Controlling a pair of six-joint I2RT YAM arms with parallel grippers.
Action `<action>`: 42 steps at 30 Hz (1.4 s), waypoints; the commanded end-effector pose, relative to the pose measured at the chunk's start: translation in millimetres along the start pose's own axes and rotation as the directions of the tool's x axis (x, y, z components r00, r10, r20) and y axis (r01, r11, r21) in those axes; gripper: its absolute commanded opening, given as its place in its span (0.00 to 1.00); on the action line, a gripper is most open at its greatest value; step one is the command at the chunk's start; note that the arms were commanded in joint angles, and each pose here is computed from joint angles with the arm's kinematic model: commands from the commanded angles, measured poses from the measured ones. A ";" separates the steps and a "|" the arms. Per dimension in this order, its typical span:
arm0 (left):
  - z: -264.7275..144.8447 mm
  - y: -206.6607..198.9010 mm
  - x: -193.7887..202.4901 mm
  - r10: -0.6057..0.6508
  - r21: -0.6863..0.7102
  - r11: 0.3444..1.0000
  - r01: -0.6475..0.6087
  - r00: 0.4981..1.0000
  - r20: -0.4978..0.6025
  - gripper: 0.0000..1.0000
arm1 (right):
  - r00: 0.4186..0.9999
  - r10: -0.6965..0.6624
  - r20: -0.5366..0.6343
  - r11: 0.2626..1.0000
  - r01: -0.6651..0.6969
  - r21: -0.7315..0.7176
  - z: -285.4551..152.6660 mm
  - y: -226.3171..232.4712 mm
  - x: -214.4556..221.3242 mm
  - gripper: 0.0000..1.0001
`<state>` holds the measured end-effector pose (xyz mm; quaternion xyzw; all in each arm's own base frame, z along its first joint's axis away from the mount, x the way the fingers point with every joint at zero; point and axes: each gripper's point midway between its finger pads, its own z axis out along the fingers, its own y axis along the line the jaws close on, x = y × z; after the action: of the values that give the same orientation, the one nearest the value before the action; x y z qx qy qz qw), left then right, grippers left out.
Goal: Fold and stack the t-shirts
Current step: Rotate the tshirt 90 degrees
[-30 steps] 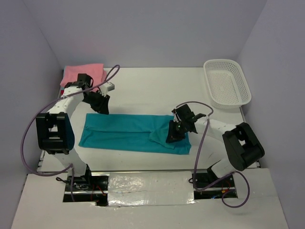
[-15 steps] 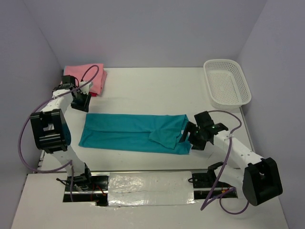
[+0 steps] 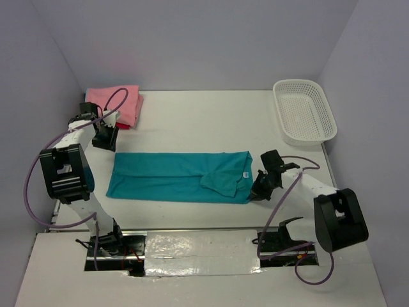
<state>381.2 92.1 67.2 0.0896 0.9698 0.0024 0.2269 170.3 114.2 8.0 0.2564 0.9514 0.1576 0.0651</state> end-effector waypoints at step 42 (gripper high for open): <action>-149.0 -16.6 37.8 -0.074 -0.101 0.991 0.088 0.988 0.134 0.51 | 0.978 -0.179 0.108 0.780 0.208 -0.590 -47.5 285.1 79.7 0.97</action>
<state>292.7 83.6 167.2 0.0611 0.9543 0.0173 0.2920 232.2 332.4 159.9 0.0337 0.8989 0.3772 0.2203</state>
